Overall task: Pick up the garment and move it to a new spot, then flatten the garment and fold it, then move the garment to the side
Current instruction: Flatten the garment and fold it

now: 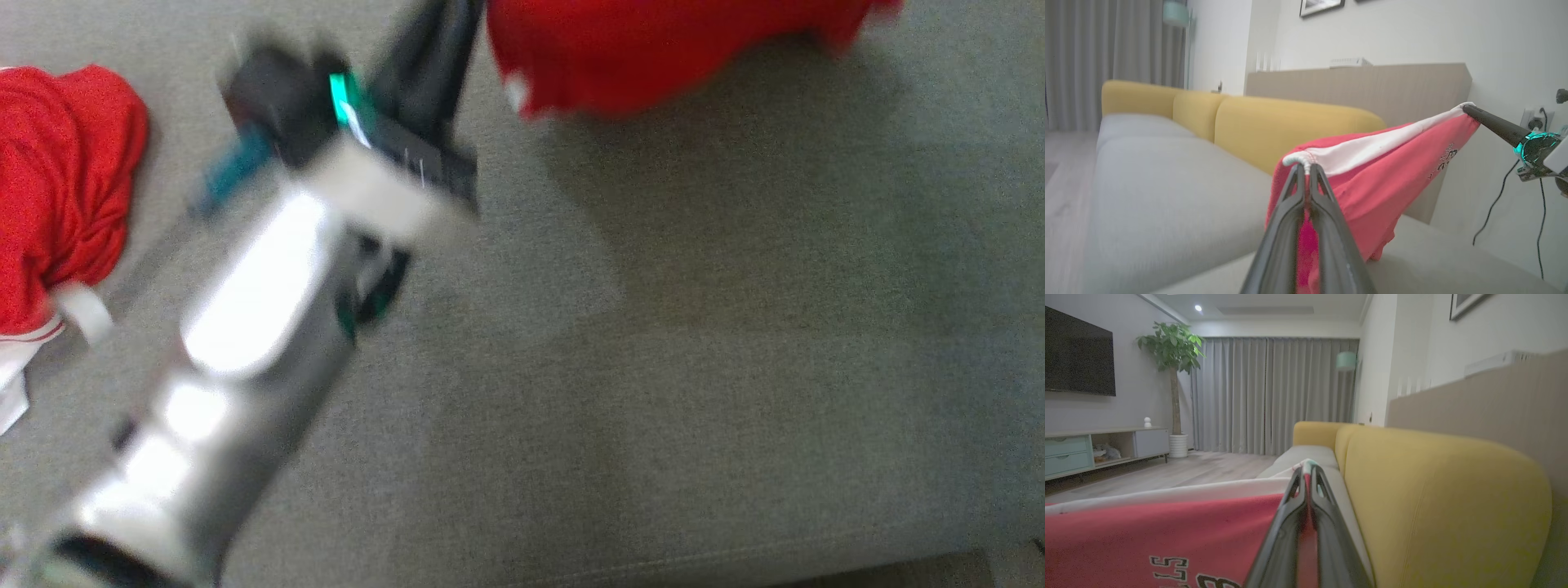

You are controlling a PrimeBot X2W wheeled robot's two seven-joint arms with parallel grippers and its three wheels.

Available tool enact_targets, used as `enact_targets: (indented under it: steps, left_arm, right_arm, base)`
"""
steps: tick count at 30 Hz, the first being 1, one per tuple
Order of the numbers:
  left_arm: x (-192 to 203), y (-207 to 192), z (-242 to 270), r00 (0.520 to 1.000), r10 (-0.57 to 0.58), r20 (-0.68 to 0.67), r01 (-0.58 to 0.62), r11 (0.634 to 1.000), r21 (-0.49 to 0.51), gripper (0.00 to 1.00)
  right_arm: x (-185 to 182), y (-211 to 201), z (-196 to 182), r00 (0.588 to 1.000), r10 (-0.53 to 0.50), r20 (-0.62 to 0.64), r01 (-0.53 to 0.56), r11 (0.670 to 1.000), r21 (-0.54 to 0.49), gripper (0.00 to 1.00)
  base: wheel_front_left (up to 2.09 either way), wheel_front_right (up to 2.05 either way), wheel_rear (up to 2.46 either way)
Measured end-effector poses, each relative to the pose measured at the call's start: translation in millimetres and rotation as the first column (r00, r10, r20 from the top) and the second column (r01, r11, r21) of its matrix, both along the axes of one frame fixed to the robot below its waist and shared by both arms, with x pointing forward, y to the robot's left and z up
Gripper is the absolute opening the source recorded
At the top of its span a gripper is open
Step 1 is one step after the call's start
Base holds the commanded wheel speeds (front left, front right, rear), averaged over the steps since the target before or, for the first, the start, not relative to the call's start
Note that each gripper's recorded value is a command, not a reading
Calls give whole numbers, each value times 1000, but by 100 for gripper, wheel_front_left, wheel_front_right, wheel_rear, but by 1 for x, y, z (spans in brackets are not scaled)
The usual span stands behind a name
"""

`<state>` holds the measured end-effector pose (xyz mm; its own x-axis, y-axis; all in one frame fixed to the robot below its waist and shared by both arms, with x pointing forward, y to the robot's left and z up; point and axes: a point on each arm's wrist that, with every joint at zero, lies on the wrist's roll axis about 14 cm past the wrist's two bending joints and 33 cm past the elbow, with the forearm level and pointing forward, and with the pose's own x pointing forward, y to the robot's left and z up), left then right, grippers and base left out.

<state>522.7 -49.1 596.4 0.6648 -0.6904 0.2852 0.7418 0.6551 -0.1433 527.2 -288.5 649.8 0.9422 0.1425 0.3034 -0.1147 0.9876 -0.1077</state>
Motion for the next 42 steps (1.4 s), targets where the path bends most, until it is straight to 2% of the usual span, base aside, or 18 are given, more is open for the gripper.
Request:
enact_targets:
  steps: [1, 2, 3, 6, 9, 12, 15, 19, 23, 30, 35, 42]
  left_arm:
    - [-21, 5, -38, 996, 2, -88, 0, 1000, 24, 0]
    - [-33, 6, -56, 991, 1, -132, 4, 999, 36, 0]
    - [-33, 6, -56, 991, 1, -132, 4, 999, 36, 0]
    - [-74, 12, -100, 968, 9, -252, 6, 998, 58, 0]
    - [-112, 21, -127, 938, 40, -344, -20, 998, 62, 0]
    - [-147, 36, -146, 911, 86, -404, -54, 995, 89, 0]
    - [-179, 48, -153, 883, 115, -456, -85, 993, 87, 0]
    - [-202, 52, -145, 881, 113, -460, -93, 994, 65, 0]
    - [-181, 54, -126, 907, 130, -401, -121, 992, 48, 0]
    - [-107, 31, -100, 940, 103, -326, -105, 994, 10, 0]
    - [-62, 23, -107, 935, 121, -332, -120, 992, 24, 0]
    - [-19, 34, -149, 900, 206, -383, -164, 977, 140, 0]
  right_arm:
    - [-16, 2, -40, 997, -3, -83, 7, 999, 50, 0]
    - [-25, 4, -60, 992, -3, -125, 12, 997, 76, 0]
    - [-25, 4, -60, 992, -3, -125, 12, 997, 76, 0]
    - [-63, 7, -111, 971, -18, -239, 51, 990, 134, 0]
    - [-106, 9, -147, 946, -37, -321, 102, 977, 186, 0]
    - [-152, 14, -171, 920, -50, -388, 146, 964, 221, 0]
    - [-191, 18, -179, 905, -62, -421, 185, 948, 257, 0]
    - [-212, 21, -174, 907, -60, -417, 181, 949, 258, 0]
    - [-194, 25, -161, 920, -39, -391, 141, 962, 236, 0]
    - [-110, 29, -153, 922, 15, -387, 56, 984, 171, 0]
    - [-60, 28, -177, 887, 30, -461, 26, 993, 115, 0]
    - [-1, 47, -201, 856, 76, -511, -54, 997, 58, 0]
  base:
    - [0, 0, 0]
    - [0, 0, 0]
    - [0, 0, 0]
    - [0, 0, 0]
    - [0, 0, 0]
    - [0, 0, 0]
    - [0, 0, 0]
    - [0, 0, 0]
    - [0, 0, 0]
    - [0, 0, 0]
    - [0, 0, 0]
    - [0, 0, 0]
